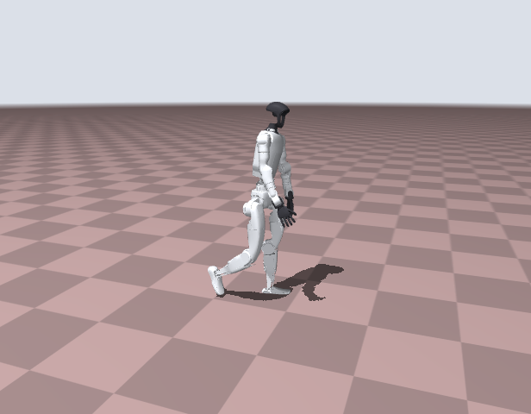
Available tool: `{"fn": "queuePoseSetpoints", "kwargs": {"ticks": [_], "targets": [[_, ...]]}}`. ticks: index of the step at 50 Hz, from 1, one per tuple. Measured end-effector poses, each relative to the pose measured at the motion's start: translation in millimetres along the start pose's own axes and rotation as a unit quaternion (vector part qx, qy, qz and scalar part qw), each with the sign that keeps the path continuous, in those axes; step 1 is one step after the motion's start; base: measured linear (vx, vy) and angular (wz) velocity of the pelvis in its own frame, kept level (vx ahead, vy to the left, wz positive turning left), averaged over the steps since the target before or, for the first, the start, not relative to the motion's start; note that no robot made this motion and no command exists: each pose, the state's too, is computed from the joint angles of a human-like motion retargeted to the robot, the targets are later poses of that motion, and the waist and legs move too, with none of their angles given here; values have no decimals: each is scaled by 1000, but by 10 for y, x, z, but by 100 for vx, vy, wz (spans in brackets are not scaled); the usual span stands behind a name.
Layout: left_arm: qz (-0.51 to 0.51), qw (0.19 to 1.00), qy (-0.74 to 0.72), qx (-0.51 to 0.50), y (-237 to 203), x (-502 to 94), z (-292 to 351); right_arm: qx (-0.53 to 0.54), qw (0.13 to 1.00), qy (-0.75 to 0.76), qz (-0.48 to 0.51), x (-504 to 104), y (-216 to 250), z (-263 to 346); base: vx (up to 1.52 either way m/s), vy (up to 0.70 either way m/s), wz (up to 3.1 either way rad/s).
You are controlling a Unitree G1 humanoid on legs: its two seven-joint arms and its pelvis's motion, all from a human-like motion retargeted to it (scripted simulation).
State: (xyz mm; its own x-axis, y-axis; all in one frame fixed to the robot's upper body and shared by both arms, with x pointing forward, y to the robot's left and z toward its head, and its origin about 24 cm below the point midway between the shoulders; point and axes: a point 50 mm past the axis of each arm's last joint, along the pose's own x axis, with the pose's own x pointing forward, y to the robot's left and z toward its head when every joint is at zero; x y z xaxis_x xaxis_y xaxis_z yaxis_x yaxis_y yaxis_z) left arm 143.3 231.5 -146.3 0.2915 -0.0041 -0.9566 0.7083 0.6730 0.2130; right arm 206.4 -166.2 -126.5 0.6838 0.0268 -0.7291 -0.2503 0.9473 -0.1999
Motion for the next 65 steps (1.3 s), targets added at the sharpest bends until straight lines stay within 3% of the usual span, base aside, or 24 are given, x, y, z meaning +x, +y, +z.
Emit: {"fn": "queuePoseSetpoints", "kwargs": {"ticks": [3, 10, 15, 22, 29, 35, 38, 40, 46, 51, 57, 65], "targets": [[97, 995, -33, 18, 551, -90, 427, 2, 999, 20, -30, -43, -114, -140, 46, 20, 61], [290, 911, -279, -93, 1568, -777, 1753, 17, 994, 76, -79, -158, -358, -459, 46, 11, 116], [363, 844, -395, -24, 1796, -1362, 2439, 22, 987, 138, -76, -260, -412, -719, 45, 2, 76], [386, 796, -463, 61, 1650, -1637, 2822, 7, 980, 193, -52, -380, -374, -973, 51, -5, 67], [283, 876, -381, 83, 1208, -908, 2356, 33, 980, 190, -53, -413, -395, -1019, 60, -23, 46], [117, 984, -126, 41, 397, -61, 1021, 54, 979, 191, -51, -427, -461, -1028, 64, -12, 49], [30, 998, -8, -51, -67, 49, 266, 58, 978, 191, -67, -412, -527, -991, 54, -16, 80], [26, 990, 24, -134, -275, 26, -126, 65, 978, 164, -113, -378, -614, -895, 45, -30, 68], [-24, 979, 105, -175, -641, -150, -887, 69, 981, 114, -144, -244, -818, -539, 43, -16, 22], [-6, 973, 138, -185, -781, -245, -1154, 80, 976, 61, -193, -164, -1051, -173, 41, 4, 34], [36, 944, 116, -308, -863, -205, -1065, 82, 971, -17, -225, -94, -1207, 295, 38, 1, 70], [-13, 914, 9, -404, -916, -30, -529, 8, 986, -61, -156, 12, -1003, 623, 42, 2, 77]]}}
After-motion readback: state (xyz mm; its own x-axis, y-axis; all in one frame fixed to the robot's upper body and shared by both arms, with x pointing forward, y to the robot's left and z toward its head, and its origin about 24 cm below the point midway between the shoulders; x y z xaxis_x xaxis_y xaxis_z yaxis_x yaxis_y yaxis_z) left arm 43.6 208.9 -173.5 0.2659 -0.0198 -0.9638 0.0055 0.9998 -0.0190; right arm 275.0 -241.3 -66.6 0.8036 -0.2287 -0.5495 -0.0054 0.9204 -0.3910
